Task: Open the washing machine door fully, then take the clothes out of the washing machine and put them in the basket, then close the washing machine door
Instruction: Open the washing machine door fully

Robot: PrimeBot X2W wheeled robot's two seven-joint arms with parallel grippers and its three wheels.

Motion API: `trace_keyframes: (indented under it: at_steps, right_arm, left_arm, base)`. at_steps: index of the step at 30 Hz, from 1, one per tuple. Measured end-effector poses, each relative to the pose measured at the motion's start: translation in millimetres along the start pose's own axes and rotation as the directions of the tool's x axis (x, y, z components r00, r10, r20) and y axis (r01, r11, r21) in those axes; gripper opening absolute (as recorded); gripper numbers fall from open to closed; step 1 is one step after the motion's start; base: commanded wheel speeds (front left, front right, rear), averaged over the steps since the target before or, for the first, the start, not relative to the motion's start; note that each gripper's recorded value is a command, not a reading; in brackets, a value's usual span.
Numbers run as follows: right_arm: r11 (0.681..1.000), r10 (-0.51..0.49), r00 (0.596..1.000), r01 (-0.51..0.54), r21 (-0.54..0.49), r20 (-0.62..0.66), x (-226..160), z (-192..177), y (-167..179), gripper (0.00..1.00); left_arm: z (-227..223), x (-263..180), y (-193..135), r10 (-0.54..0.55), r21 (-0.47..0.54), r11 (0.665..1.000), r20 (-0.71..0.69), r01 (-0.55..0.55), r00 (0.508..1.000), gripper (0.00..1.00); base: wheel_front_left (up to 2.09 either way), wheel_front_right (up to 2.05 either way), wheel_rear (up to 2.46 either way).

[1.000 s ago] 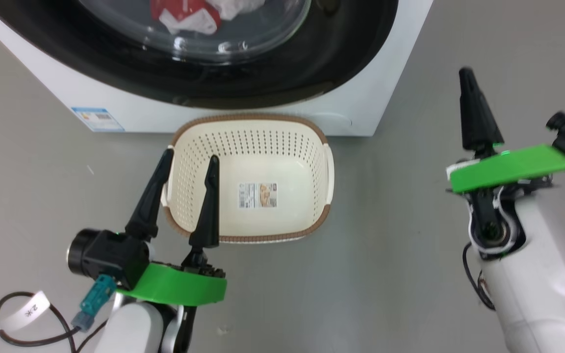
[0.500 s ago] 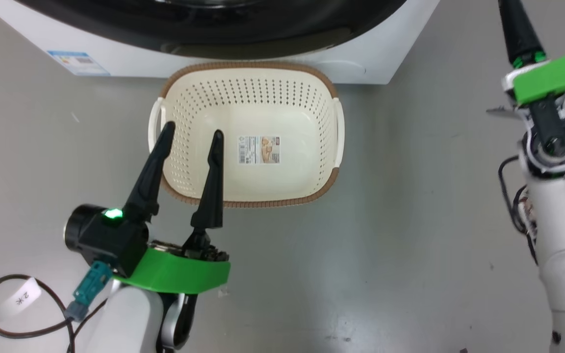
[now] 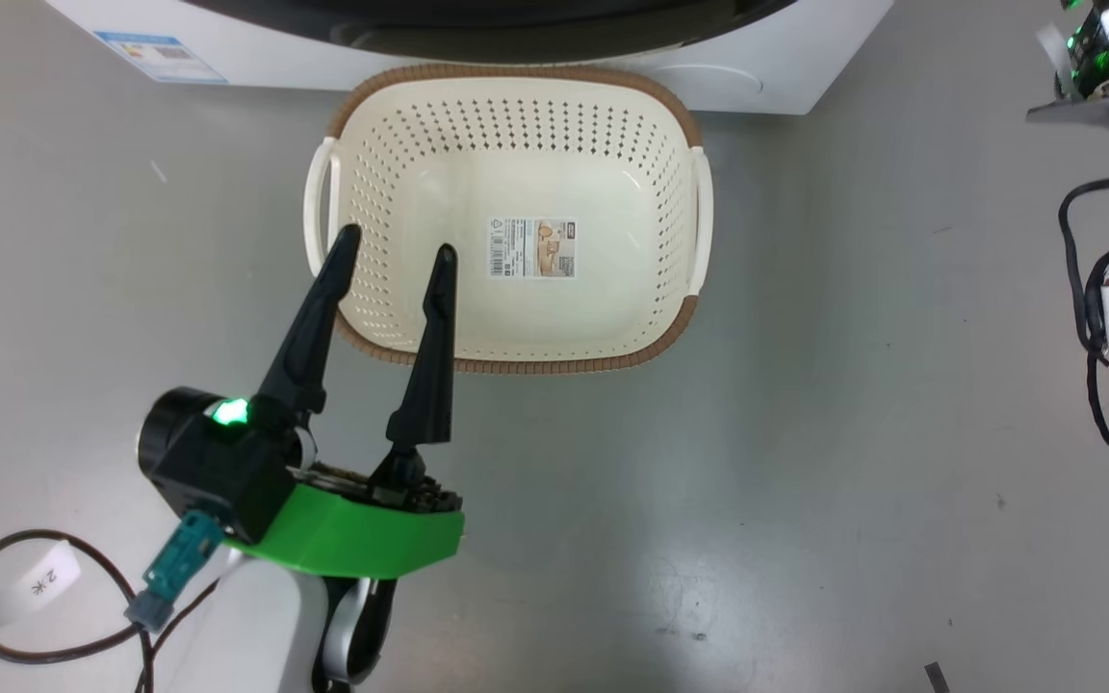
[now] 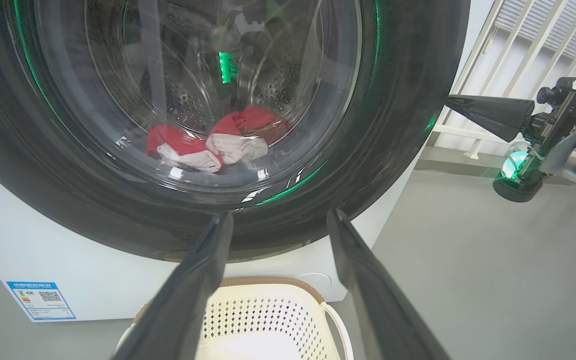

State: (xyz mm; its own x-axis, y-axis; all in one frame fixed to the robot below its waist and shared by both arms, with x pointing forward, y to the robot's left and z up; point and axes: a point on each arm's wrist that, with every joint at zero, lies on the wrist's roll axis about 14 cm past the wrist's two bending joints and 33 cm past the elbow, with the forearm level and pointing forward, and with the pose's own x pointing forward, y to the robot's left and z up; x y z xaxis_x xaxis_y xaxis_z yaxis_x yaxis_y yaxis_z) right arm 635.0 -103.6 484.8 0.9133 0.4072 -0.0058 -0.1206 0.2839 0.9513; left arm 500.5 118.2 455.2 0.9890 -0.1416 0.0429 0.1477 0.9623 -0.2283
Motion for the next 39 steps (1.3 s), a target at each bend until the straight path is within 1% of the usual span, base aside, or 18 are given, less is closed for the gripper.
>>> trace_keyframes:
  at_steps: [14,20,24,30,39]
  right_arm:
    - [0.996,0.086,0.994,-0.084,0.029,-0.069,28.9,-7.1,23.1,0.0]
    - [0.993,0.116,0.991,-0.114,0.029,-0.067,39.6,-2.3,34.1,0.0]
    - [0.993,0.118,0.988,-0.115,0.034,-0.098,45.9,-7.2,34.8,0.0]
    - [0.994,0.112,0.981,-0.112,0.011,-0.16,55.3,-15.3,35.5,0.0]
    - [0.995,0.102,0.966,-0.103,0.009,-0.236,58.8,-21.1,33.1,0.0]
  left_arm:
    - [-11.4,-3.0,4.3,0.008,-0.001,1.0,-0.031,-0.008,1.0,1.0]
    - [-14.0,-5.0,7.5,0.016,0.0,1.0,-0.04,-0.016,0.999,1.0]
    - [-16.9,-6.6,11.2,0.028,-0.002,1.0,-0.05,-0.028,0.998,1.0]
    - [-19.8,-9.0,16.2,0.043,-0.009,0.999,-0.061,-0.043,0.997,1.0]
    - [-21.0,-10.5,19.8,0.055,-0.009,0.998,-0.067,-0.055,0.996,1.0]
  base:
    - [0.0,0.0,0.0]
    - [0.0,0.0,0.0]
    - [0.0,0.0,0.0]
    - [0.0,0.0,0.0]
    - [0.0,0.0,0.0]
